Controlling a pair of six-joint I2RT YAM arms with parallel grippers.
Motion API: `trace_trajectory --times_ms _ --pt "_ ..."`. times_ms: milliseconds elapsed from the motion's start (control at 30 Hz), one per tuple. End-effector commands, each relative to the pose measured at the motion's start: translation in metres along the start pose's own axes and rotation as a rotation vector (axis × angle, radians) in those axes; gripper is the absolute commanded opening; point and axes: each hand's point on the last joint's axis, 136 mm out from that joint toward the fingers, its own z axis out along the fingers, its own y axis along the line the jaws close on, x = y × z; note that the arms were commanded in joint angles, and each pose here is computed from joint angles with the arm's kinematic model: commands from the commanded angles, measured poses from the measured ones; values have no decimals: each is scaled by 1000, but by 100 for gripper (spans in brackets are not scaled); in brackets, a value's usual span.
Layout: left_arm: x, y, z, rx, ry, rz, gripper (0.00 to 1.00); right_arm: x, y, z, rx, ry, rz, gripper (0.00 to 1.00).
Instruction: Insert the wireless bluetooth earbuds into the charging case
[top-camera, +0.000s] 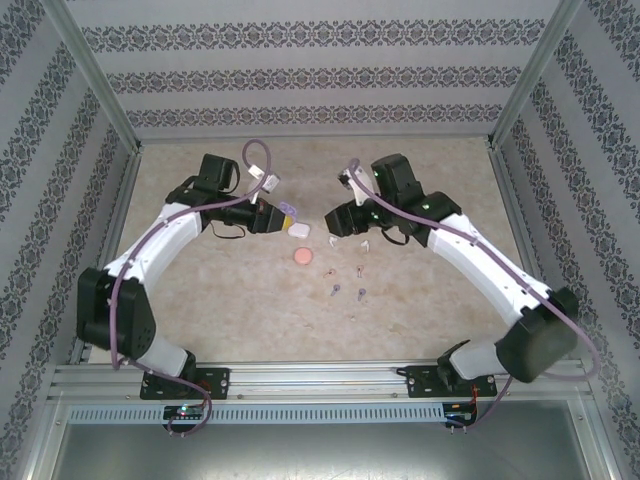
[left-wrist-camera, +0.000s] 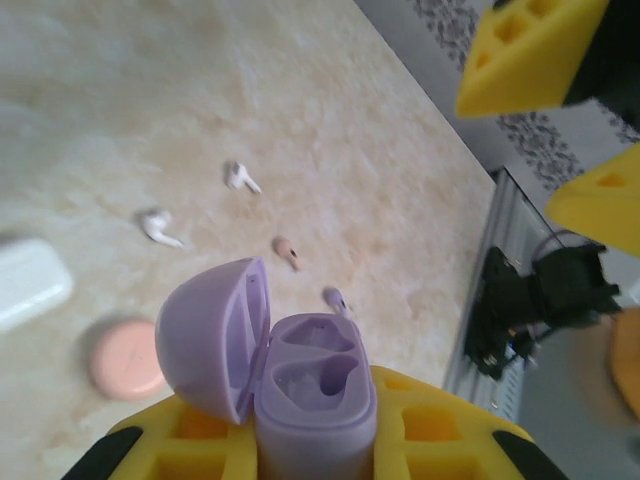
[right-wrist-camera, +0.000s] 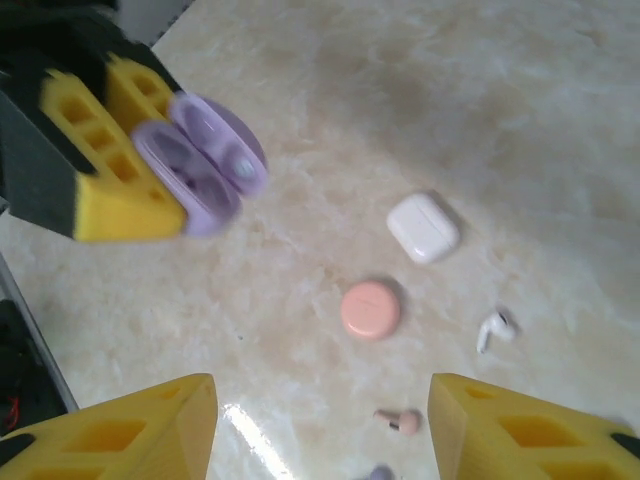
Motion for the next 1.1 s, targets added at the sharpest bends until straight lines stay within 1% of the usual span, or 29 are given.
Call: trace_trajectory --times_ms 0,100,167,267,367,467,567,667,733,833,933,1067 --pt "-43 -2 -20 -102 -214 81 0 32 -20 6 147 31 226 59" --pt "-51 2 -33 -197 -318 97 0 53 -25 15 214 42 369 60" --pt "-54 2 -41 -246 -380 114 0 68 -30 22 288 62 439 60" --pt "-53 4 -50 -309 -460 157 0 89 -32 38 372 101 503 60" --pt "-55 -2 -59 -371 -560 245 0 107 -32 53 437 147 544 59" --pt "-54 -14 -67 -388 -677 349 0 124 -33 64 503 179 583 58" --pt "-52 -19 -74 -410 -745 385 0 142 -34 75 552 207 637 56" --pt "-50 -14 -80 -452 -782 352 0 157 -36 82 597 225 682 54" --pt "-49 -13 -85 -463 -834 342 0 163 -37 85 620 233 704 53" --pt "-49 -1 -97 -523 -907 269 0 172 -39 88 657 257 723 51" --pt "-48 7 -104 -545 -951 202 0 179 -43 90 689 273 747 49" --pt "-48 11 -108 -554 -986 170 0 188 -46 96 714 295 778 46"
